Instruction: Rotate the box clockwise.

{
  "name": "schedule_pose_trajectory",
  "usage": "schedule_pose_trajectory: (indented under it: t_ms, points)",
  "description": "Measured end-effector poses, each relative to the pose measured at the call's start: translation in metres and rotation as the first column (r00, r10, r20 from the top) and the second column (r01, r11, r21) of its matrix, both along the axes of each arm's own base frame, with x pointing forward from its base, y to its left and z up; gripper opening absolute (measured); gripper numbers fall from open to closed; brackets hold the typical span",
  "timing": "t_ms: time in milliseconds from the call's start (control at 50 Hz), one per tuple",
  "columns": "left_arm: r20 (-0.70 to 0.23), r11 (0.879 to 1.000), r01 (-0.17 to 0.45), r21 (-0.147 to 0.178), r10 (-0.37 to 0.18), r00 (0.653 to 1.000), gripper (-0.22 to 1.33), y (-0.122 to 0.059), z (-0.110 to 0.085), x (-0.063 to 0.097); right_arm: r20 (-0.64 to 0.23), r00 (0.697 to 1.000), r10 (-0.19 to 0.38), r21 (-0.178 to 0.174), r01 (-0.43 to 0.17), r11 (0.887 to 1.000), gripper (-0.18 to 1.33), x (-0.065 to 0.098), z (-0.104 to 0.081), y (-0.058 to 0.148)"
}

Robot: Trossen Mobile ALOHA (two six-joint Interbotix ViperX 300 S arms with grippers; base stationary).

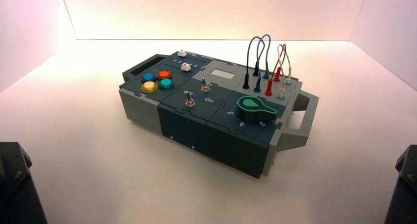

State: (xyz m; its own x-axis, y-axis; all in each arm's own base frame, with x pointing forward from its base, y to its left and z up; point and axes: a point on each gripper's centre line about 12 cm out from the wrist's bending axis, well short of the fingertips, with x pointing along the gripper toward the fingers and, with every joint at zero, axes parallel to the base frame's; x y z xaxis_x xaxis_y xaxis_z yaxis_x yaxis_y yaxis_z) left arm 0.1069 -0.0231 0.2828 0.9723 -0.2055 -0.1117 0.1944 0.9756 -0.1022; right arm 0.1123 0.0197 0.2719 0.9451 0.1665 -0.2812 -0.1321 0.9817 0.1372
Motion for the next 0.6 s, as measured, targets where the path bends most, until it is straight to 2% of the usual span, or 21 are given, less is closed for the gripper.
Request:
schedule_pose_trajectory:
  t_ms: [460,600]
  points:
    - [0.0,1.0,0.001,0.0,-0.001,1.0,-0.16,-0.0001,0.0005,-0.0002,-0.007,1.0,0.0,0.002,0.0,1.0,-0.14,0.0003,-0.0007,0.0001]
    - [-0.043,1.0,0.013,-0.001,-0.013,0.999,-0.16,-0.0019,0.0063,0.002,-0.033,0.999,0.001,0.001,-0.001,1.0,-0.14,0.0042,-0.0002,0.0006]
